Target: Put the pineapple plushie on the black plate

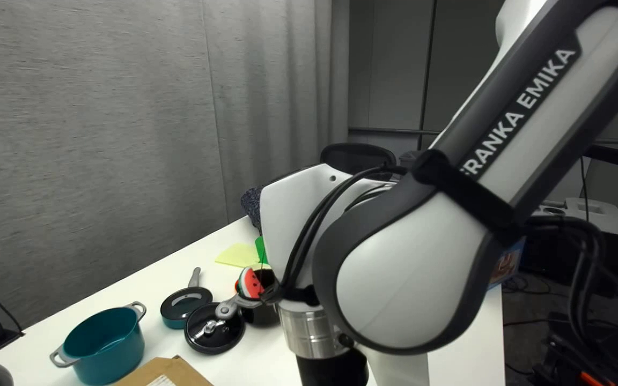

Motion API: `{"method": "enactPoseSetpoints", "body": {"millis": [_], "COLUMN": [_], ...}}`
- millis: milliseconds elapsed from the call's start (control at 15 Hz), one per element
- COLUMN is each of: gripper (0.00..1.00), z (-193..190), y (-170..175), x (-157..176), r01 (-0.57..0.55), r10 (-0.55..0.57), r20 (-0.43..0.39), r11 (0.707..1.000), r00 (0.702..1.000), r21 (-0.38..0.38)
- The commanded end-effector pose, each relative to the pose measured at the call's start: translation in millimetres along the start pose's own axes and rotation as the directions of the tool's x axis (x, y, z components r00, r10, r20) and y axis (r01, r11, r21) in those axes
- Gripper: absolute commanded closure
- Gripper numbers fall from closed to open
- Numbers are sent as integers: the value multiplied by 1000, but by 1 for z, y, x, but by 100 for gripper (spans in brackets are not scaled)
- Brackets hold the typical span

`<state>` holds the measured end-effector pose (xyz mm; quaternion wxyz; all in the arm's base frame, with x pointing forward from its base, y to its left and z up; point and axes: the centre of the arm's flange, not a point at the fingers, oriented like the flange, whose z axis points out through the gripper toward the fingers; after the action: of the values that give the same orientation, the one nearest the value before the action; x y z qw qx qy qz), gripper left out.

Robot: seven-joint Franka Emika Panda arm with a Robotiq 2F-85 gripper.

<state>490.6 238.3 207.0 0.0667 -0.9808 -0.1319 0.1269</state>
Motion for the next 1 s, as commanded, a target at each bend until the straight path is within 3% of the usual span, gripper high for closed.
{"method": "enactPoseSetpoints", "body": {"millis": [0, 400, 533, 733, 933], "gripper": [63, 18, 3, 0, 0], "z": [-9, -41, -53, -78, -112], "y": [-1, 13, 29, 70, 122], "x": [2, 12, 12, 2, -3], "r01": [16, 37, 20, -90, -259], "r10": [-16, -37, -19, 88, 244], "r20": [27, -5, 20, -22, -120], "r11": [1000, 999, 999, 991, 958], "r00": [1000, 999, 1000, 996, 962], "r21": [5, 1, -45, -95, -120]}}
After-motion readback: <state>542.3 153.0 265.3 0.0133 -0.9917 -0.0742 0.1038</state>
